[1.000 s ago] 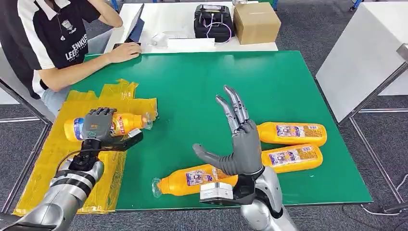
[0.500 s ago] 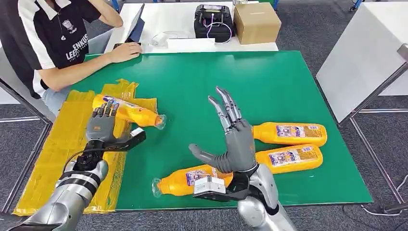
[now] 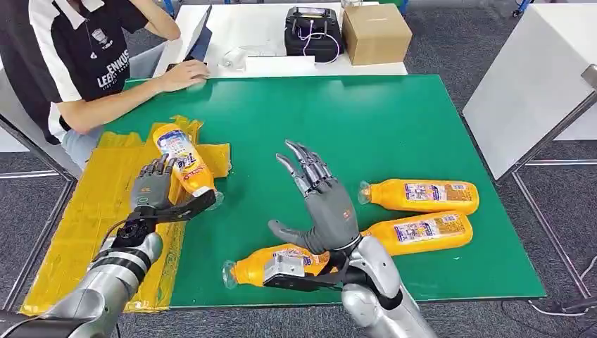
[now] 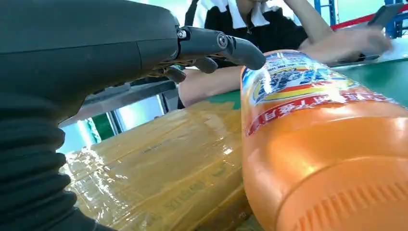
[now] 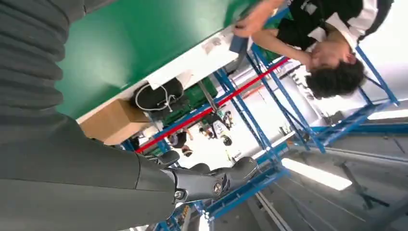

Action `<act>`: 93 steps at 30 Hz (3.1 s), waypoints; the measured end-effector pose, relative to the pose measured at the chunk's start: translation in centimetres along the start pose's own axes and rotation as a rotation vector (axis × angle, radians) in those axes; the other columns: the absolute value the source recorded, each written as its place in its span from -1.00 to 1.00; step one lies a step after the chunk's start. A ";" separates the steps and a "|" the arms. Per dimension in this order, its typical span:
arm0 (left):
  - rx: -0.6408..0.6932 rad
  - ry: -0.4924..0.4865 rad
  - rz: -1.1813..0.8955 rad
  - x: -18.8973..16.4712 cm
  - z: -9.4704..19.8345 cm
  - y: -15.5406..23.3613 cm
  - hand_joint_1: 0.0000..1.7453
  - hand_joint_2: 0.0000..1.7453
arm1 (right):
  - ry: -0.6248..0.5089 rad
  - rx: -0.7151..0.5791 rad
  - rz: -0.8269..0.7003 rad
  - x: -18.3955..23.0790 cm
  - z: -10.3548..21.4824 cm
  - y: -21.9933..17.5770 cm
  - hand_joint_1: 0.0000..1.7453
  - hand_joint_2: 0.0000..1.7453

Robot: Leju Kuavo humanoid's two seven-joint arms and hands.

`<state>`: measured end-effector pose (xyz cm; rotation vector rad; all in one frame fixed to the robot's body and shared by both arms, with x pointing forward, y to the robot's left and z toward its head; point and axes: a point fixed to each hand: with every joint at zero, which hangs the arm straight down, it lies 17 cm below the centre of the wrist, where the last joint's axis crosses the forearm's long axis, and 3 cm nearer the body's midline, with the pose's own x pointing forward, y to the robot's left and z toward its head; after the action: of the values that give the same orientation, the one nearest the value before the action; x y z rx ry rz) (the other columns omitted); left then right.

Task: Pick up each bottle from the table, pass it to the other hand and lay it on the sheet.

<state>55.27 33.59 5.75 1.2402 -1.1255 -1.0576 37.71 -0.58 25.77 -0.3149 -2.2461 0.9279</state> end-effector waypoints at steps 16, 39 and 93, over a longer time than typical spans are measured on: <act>0.451 -0.195 0.977 2.8 2.4 14.0 -1.00 1.00 | -0.045 0.478 0.189 -4.4 5.3 11.1 -1.00 1.00; 0.607 -0.247 1.121 1.9 5.2 18.9 -1.00 1.00 | -0.010 0.622 0.317 -9.8 11.4 11.1 -1.00 1.00; 0.515 -0.362 1.234 7.8 5.4 19.7 -1.00 1.00 | 0.126 0.750 0.198 -14.3 17.3 11.8 -1.00 1.00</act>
<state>50.97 26.16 25.83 0.4611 -2.1079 -0.0152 36.29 -7.74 1.47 -0.2377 -1.6223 1.7130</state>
